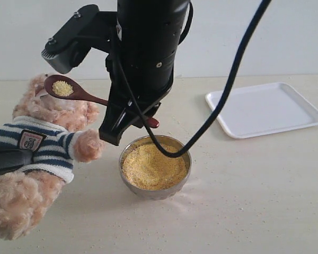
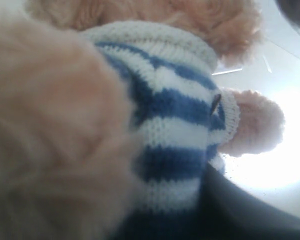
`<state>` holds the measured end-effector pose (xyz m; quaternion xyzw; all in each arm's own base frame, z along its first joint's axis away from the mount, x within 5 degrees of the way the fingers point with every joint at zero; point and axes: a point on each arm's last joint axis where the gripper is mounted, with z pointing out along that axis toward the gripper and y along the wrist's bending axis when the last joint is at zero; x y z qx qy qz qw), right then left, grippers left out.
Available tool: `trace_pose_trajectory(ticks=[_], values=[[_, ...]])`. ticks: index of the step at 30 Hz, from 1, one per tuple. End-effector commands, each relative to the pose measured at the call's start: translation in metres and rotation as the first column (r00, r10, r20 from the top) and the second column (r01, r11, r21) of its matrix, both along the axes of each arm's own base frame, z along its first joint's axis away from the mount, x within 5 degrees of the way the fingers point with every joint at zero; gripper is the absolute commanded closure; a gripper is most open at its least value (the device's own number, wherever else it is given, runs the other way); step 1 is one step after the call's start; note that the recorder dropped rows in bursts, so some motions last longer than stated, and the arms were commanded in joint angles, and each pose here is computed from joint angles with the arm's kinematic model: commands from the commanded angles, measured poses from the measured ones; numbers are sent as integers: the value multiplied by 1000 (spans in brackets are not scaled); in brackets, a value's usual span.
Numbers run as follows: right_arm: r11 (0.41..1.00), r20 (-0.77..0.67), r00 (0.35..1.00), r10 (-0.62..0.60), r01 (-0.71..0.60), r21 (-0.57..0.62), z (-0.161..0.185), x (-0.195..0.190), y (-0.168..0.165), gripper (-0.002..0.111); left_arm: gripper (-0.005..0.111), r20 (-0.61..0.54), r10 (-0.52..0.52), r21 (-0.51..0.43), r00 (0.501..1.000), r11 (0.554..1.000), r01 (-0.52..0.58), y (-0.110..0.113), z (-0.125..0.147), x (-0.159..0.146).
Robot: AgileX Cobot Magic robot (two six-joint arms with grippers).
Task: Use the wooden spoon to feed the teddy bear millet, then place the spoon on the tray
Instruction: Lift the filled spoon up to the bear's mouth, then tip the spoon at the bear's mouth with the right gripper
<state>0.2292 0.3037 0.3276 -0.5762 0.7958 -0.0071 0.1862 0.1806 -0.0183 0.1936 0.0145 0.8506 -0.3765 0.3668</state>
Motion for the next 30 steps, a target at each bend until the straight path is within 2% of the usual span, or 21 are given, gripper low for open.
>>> trace_pose_trajectory(ticks=[1, 10, 22, 30], values=[[1000, -9, 1000, 0, 0, -12, -6, 5, 3, 108, 102, 17, -3, -22, 1000, 1000, 3, -1, 3, 0], [998, -1, 1000, 11, -11, -57, -19, 13, 9, 108, 102, 17, -3, -22, 1000, 1000, 3, -1, 3, 0], [986, 117, 990, 78, -59, -155, -20, 9, 16, 108, 102, 17, -3, -22, 1000, 1000, 3, -1, 3, 0], [980, 173, 977, 123, -92, -176, -17, 4, 31, 108, 102, 17, -3, -22, 1000, 1000, 3, -1, 3, 0]])
